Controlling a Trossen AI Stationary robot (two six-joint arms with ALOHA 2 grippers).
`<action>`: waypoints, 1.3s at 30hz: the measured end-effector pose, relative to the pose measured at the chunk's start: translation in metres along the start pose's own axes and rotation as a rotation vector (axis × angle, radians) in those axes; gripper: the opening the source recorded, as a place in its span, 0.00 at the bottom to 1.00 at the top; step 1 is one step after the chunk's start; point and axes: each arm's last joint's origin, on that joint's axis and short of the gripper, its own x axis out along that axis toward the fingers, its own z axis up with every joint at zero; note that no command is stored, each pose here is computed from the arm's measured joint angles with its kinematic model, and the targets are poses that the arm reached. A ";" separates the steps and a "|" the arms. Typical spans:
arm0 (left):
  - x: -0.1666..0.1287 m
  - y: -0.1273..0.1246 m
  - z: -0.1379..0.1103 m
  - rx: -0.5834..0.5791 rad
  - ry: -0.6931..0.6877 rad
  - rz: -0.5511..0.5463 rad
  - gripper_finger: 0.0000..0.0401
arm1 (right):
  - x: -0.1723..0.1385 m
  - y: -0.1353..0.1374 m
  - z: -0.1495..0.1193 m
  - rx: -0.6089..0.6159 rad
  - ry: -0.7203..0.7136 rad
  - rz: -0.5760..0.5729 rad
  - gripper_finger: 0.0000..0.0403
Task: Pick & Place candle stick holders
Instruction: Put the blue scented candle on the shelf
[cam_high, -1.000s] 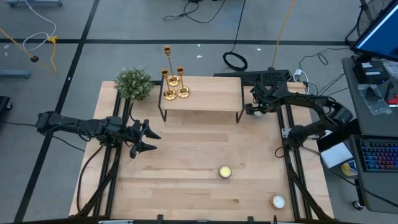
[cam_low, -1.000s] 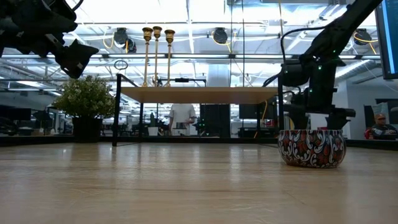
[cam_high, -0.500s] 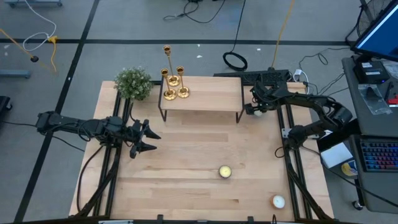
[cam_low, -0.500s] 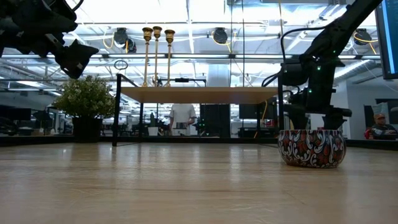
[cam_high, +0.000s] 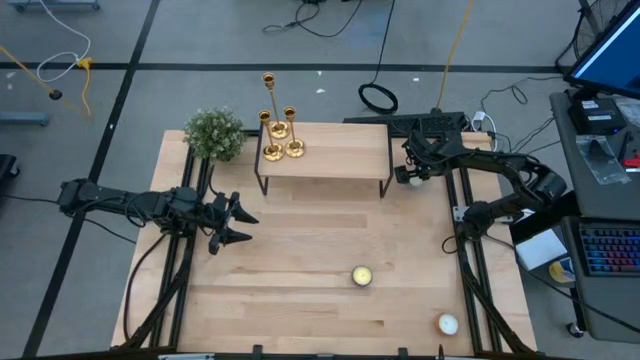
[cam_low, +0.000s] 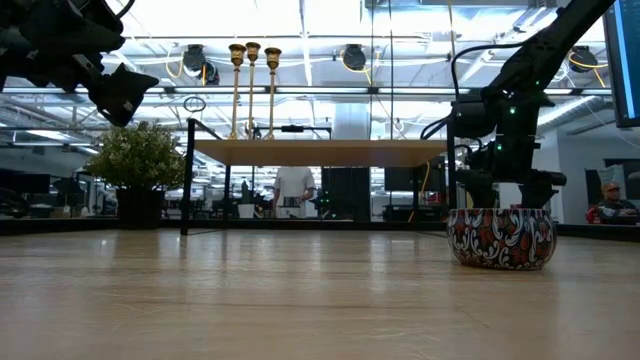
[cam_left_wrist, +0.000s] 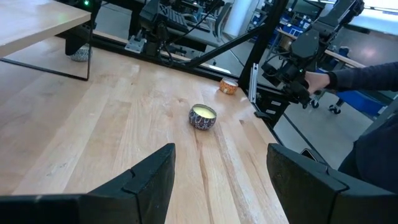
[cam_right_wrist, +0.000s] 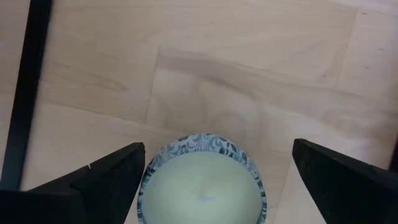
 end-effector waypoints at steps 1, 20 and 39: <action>0.000 0.000 0.000 0.000 0.000 0.000 0.63 | 0.000 0.000 0.000 0.000 0.000 0.000 0.99; 0.000 0.000 0.000 -0.003 0.000 0.001 0.63 | 0.000 -0.002 -0.004 -0.001 0.040 -0.019 0.97; 0.000 0.000 0.000 -0.001 0.000 0.001 0.63 | 0.000 -0.003 -0.005 0.052 0.052 -0.032 0.96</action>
